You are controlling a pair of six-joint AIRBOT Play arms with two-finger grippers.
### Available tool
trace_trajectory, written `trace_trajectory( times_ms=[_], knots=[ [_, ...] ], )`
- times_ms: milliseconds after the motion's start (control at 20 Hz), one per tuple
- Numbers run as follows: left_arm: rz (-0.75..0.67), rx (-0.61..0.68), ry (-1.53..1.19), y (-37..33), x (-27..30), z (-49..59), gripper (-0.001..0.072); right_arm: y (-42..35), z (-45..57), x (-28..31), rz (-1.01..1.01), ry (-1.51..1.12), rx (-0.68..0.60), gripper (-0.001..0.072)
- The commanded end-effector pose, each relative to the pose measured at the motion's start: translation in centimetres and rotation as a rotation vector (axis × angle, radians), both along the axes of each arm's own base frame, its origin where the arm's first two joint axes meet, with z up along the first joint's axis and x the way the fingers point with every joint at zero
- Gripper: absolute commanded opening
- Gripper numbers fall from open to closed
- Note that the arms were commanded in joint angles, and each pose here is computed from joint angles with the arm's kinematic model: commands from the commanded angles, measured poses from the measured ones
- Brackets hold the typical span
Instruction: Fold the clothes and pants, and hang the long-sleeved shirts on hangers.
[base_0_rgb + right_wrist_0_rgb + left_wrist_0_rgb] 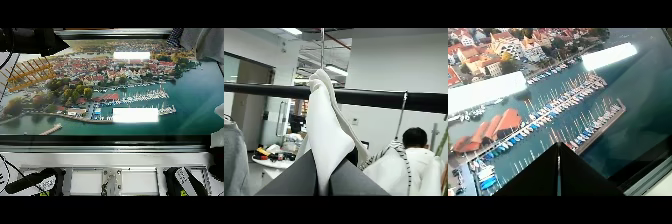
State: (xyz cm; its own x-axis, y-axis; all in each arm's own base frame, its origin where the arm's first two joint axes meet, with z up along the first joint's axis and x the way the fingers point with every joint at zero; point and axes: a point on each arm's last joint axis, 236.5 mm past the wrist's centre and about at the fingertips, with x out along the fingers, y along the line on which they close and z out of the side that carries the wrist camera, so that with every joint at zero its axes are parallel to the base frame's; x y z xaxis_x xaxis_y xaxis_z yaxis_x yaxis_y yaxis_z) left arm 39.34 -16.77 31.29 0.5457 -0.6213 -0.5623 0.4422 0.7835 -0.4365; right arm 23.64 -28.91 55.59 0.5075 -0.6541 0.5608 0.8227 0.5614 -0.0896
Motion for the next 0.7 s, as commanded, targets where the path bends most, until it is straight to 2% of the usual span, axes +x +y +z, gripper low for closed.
trace_trajectory(
  times_ms=[0,200,650],
  knots=[
    [0.000,-0.001,0.000,0.0,0.0,0.0,0.0014,-1.8,-0.3,-1.5,-0.043,-0.016,0.023,0.0010],
    [0.000,-0.001,0.000,0.0,0.0,0.0,0.0014,-4.4,-1.4,-2.8,-0.051,-0.052,0.082,0.0010],
    [-0.022,0.018,0.037,-0.1,-0.8,-0.7,0.0014,-7.7,-4.2,-1.3,-0.058,-0.006,0.138,0.0010]
  ],
)
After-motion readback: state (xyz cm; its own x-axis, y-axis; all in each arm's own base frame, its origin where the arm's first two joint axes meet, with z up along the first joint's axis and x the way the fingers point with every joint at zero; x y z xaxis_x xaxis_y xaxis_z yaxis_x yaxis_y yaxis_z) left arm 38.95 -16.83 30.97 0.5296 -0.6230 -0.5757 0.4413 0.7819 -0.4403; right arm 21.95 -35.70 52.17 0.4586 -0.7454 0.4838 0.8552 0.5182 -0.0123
